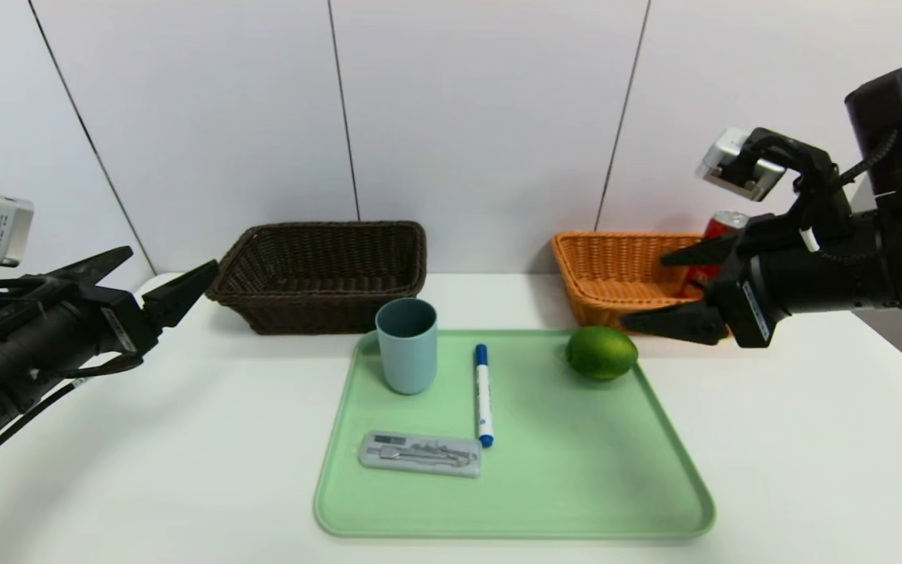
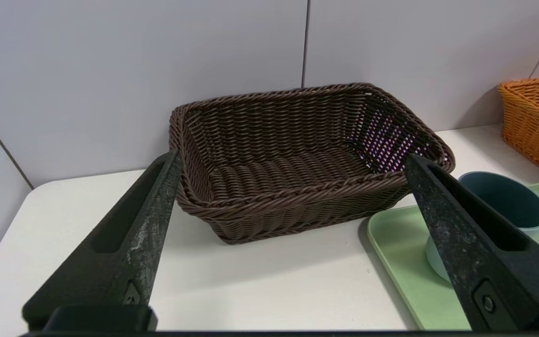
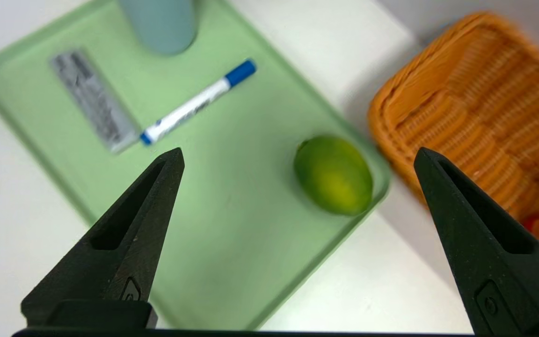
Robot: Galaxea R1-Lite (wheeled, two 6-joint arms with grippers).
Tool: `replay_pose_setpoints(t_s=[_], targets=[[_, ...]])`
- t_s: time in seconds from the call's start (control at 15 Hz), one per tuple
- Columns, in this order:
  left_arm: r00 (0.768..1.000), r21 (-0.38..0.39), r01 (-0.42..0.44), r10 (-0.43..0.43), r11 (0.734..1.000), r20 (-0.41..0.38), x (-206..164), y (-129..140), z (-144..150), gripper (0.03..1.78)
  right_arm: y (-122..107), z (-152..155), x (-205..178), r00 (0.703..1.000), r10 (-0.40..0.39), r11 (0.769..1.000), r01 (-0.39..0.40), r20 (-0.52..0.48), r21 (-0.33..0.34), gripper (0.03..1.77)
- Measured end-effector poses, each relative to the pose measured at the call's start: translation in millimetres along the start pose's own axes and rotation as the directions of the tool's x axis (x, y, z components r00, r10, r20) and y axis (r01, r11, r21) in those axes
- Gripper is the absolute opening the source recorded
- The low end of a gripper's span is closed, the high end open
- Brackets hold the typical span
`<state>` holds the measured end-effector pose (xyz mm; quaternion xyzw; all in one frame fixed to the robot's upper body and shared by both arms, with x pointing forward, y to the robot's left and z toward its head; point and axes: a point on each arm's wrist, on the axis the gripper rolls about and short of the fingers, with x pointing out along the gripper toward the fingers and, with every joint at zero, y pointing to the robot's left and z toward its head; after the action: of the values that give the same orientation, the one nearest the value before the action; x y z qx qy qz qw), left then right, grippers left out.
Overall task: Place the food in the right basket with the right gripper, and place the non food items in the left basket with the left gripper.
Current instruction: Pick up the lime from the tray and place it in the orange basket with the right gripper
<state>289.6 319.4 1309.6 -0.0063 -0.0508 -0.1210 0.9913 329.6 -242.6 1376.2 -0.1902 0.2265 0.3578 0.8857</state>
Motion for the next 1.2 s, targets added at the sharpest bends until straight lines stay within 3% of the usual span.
replay_pose_setpoints(t_s=[0.27,0.53,1.2], targets=[[1.0,-0.004,0.003,-0.003,1.0,-0.007,5.1,0.5,-1.3,1.69,1.6,-5.5,7.1,0.979,0.092,0.996,-0.088,-0.179,0.032,1.69],[1.0,-0.002,0.011,-0.011,1.0,-0.001,7.5,-0.7,0.3,1.69,-2.1,-11.1,25.0,0.948,0.146,0.989,-0.14,-0.283,0.041,1.7],[1.0,-0.004,0.029,-0.029,1.0,-0.003,8.0,-4.6,-0.2,1.69,-24.2,-23.2,99.1,0.904,0.188,0.982,-0.166,-0.385,0.089,1.7]])
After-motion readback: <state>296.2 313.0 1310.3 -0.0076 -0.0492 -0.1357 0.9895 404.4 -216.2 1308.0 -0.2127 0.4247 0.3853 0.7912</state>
